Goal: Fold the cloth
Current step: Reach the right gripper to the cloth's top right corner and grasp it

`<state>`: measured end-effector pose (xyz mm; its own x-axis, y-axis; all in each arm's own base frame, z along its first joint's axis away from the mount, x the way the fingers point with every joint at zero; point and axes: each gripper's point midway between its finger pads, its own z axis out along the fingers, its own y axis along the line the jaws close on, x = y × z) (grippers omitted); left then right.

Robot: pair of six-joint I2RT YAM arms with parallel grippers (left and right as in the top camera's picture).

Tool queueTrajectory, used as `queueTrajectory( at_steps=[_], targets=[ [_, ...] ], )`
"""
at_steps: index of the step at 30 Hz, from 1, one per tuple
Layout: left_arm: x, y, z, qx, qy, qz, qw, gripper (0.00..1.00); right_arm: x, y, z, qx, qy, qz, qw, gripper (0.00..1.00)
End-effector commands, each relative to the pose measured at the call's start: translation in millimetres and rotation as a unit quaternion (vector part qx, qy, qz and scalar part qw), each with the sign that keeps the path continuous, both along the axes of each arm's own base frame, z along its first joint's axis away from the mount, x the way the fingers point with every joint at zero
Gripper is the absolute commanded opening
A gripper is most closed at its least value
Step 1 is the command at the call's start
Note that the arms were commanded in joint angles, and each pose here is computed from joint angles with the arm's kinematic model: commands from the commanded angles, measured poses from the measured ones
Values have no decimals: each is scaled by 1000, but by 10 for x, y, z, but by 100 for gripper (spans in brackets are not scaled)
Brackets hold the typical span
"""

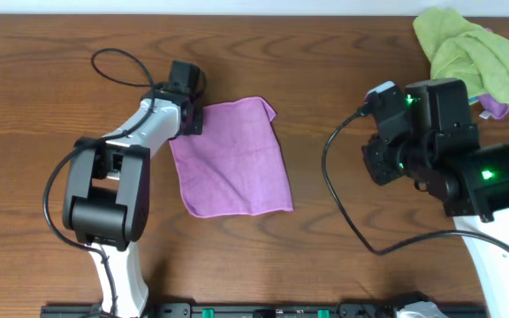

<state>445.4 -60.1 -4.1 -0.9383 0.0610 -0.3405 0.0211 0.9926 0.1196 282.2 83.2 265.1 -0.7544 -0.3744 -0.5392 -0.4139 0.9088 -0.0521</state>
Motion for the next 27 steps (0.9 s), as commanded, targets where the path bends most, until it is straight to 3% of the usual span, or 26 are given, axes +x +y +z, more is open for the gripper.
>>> queueTrajectory(
  at_steps=[1, 10, 17, 27],
  targets=[
    [-312, 295, -532, 39, 84, 0, 996, 6, 12, 178, -95, 48, 28, 11, 998, 2],
    [-268, 466, -493, 40, 83, 15, 996, 6, 427, 654, -617, 123, 90, 62, 986, 1],
    [-273, 419, -504, 25, 85, 12, 996, 6, 914, 1213, -963, 172, 69, 125, 975, 2],
    [-307, 368, -517, 12, 93, 8, 996, 6, 1335, 1867, -1629, 190, 52, 180, 964, 1]
  ],
)
